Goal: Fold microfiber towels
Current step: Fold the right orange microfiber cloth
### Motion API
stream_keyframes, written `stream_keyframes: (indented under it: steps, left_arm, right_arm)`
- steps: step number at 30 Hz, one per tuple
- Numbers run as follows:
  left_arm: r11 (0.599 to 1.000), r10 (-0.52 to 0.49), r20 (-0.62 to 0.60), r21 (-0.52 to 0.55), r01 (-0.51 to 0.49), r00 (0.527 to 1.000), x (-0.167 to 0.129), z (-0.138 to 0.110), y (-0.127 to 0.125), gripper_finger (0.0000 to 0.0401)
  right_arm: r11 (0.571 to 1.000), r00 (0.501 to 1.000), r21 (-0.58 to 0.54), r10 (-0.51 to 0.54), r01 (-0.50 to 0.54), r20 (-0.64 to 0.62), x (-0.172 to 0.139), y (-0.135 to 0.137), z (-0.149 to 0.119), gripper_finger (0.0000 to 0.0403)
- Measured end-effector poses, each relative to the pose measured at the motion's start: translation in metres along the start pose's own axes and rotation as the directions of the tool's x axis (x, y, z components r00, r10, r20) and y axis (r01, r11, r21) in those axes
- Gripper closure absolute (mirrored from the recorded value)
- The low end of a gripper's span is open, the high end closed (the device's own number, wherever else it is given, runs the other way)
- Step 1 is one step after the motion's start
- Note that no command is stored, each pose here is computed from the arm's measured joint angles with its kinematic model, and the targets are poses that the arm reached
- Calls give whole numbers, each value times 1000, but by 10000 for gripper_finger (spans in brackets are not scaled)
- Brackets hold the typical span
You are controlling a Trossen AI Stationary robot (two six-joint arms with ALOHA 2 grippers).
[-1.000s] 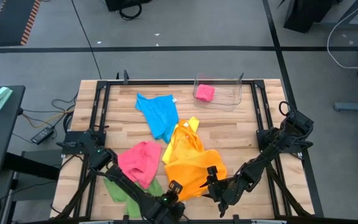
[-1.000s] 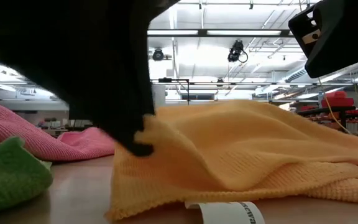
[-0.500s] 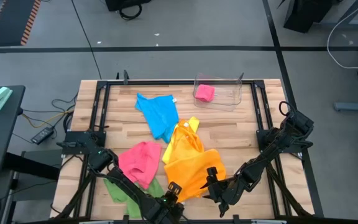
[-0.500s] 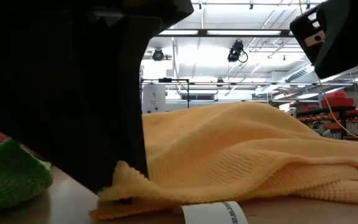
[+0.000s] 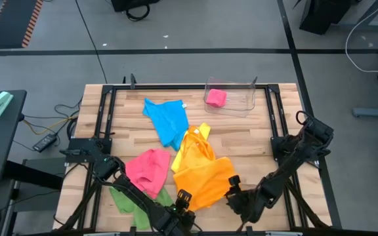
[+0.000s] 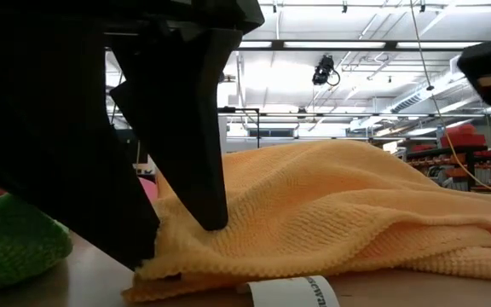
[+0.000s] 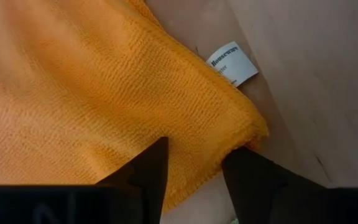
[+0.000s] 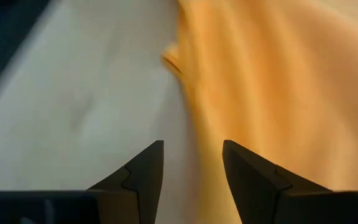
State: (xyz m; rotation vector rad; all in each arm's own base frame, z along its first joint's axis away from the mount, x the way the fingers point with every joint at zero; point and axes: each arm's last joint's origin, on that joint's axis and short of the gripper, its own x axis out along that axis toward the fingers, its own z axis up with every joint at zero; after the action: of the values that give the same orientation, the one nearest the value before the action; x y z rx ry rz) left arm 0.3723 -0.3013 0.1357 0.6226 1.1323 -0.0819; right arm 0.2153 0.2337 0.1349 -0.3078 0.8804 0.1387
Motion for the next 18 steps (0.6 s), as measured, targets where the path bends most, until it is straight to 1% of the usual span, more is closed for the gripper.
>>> stream_keyframes:
  steps: [2,7,11,14,18]
  left_arm:
    - [1000,0,0,0,0,1000,0,0,0,254]
    - [1000,-3,-2,-4,3,1000,1,0,1,267]
    - [1000,-3,-1,-14,3,1000,1,0,1,273]
    - [1000,-2,-3,-26,2,1000,1,0,1,277]
    - [1000,-2,-3,-21,2,1000,2,0,1,280]
  right_arm:
    - [998,998,-18,-54,54,-17,-2,0,-5,229]
    - [995,992,-29,-101,99,-82,-2,-5,-12,229]
    - [985,975,22,-168,173,-146,2,-18,-15,233]
    - [973,963,59,-210,222,-168,5,-28,-15,242]
    - [966,954,74,-229,247,-192,8,-36,-14,260]
